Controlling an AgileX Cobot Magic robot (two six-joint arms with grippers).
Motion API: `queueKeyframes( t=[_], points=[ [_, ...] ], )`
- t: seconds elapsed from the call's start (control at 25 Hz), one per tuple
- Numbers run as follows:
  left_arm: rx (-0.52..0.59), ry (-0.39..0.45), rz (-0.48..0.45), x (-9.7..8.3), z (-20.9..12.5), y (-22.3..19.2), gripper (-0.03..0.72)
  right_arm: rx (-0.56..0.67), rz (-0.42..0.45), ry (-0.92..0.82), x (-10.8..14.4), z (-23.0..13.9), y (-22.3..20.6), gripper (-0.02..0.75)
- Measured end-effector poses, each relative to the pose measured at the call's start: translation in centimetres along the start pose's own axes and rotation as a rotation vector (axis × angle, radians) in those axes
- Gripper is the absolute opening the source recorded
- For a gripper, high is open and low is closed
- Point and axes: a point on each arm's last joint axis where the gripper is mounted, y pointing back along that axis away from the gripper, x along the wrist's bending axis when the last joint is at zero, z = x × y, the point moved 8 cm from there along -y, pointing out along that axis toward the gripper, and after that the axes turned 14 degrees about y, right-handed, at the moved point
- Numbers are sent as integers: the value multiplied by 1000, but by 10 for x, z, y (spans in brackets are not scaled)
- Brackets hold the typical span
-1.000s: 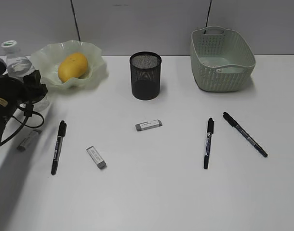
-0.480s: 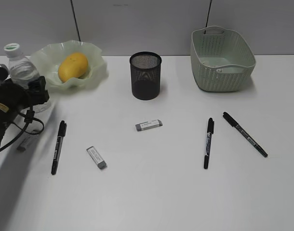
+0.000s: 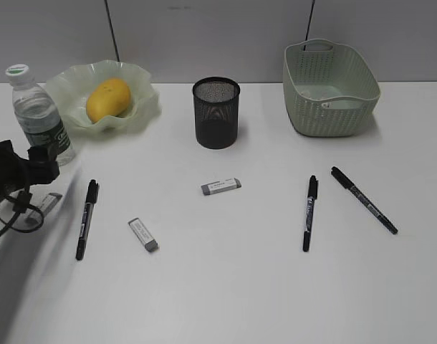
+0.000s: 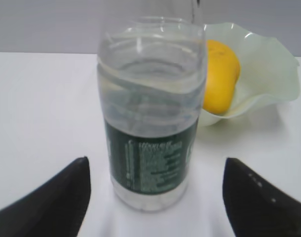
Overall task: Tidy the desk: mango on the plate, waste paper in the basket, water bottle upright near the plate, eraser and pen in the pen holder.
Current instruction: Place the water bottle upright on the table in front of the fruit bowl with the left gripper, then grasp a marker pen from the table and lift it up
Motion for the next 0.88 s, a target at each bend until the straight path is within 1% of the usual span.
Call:
queueKeyframes(
  t=[0.08,0.24,0.36,0.48,0.52,0.6,0.64,0.72,0.76,0.88],
  points=[
    [25,0,-2,-3,6,13,634,0,0,0,0,0,0,571],
    [109,11,7,-15,36,33,634,0,0,0,0,0,0,571],
    [252,17,34,-24,54,49,633,0,0,0,0,0,0,571],
    [455,2,77,-30,63,74,624,0,0,0,0,0,0,571],
    [506,1,90,-32,68,81,621,0,0,0,0,0,0,571],
    [649,-4,127,-33,70,102,613,0,0,0,0,0,0,571],
    [694,-6,139,-35,74,110,605,0,0,0,0,0,0,571],
    [824,-12,175,-35,75,131,591,0,0,0,0,0,0,571],
    [876,-20,186,-35,76,141,585,0,0,0,0,0,0,571],
    [973,-48,197,-35,77,165,575,0,0,0,0,0,0,571]
  ],
)
